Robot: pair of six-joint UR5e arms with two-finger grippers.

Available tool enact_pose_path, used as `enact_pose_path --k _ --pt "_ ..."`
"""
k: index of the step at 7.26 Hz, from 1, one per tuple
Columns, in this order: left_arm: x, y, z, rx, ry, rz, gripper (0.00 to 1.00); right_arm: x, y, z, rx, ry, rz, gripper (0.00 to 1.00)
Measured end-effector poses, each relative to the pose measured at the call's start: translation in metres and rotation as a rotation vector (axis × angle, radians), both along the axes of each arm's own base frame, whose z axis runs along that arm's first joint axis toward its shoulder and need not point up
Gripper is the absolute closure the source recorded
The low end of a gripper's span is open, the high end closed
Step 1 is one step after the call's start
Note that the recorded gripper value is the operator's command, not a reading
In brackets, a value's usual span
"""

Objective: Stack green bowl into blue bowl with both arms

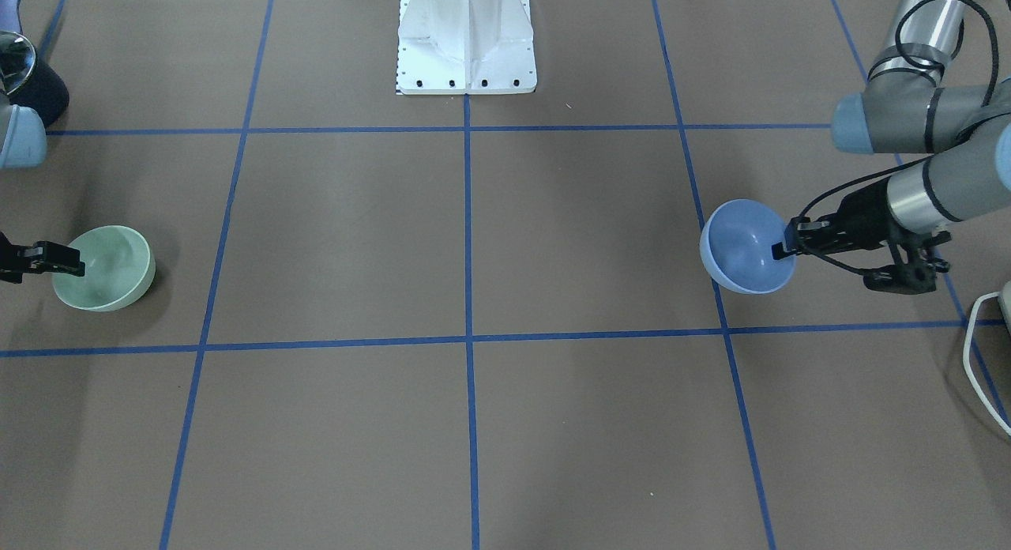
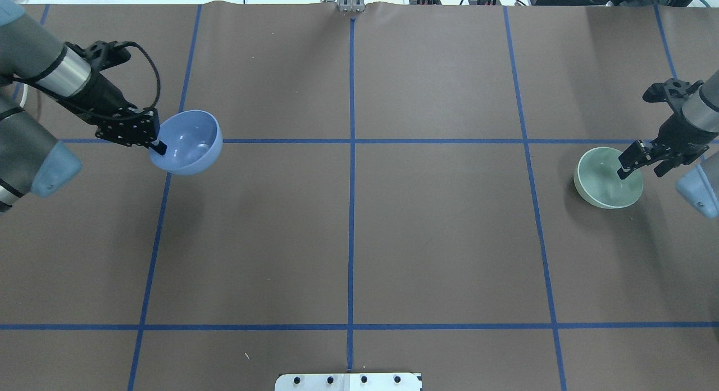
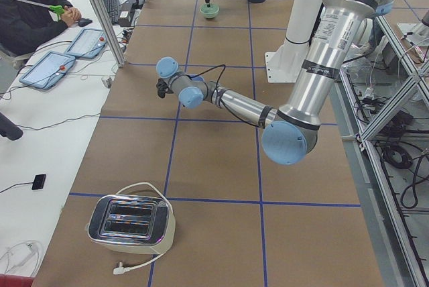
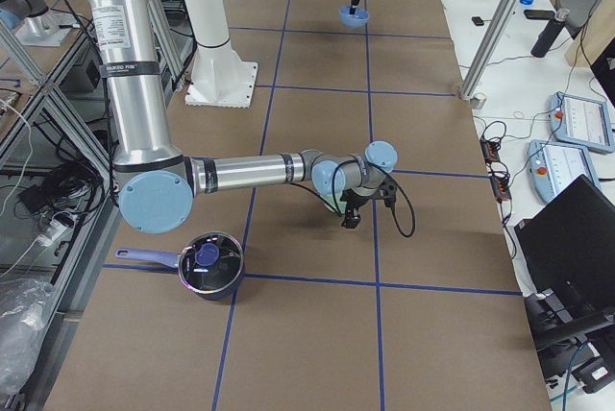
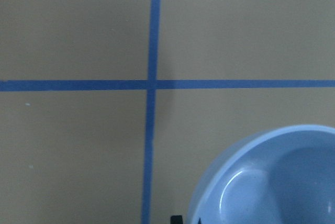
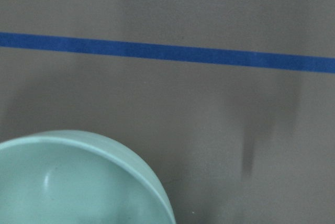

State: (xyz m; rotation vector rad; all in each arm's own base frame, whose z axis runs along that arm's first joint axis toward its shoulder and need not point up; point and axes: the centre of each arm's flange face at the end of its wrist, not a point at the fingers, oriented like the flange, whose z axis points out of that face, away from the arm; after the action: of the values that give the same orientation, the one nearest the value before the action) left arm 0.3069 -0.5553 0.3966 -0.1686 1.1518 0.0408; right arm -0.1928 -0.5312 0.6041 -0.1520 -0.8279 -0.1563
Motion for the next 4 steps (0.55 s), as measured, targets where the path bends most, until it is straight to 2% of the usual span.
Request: enact_pose_path --k 1,4 --pt "0.018 0.004 -0.014 -0.011 0.000 -0.002 1.00 -0.002 0.000 -0.005 -0.005 -0.026 -0.006 1.00" --pt "0.047 0.010 -0.030 -0.014 -0.007 0.003 1.00 -0.004 0.000 -0.009 -0.007 -0.053 -0.017 1.00"
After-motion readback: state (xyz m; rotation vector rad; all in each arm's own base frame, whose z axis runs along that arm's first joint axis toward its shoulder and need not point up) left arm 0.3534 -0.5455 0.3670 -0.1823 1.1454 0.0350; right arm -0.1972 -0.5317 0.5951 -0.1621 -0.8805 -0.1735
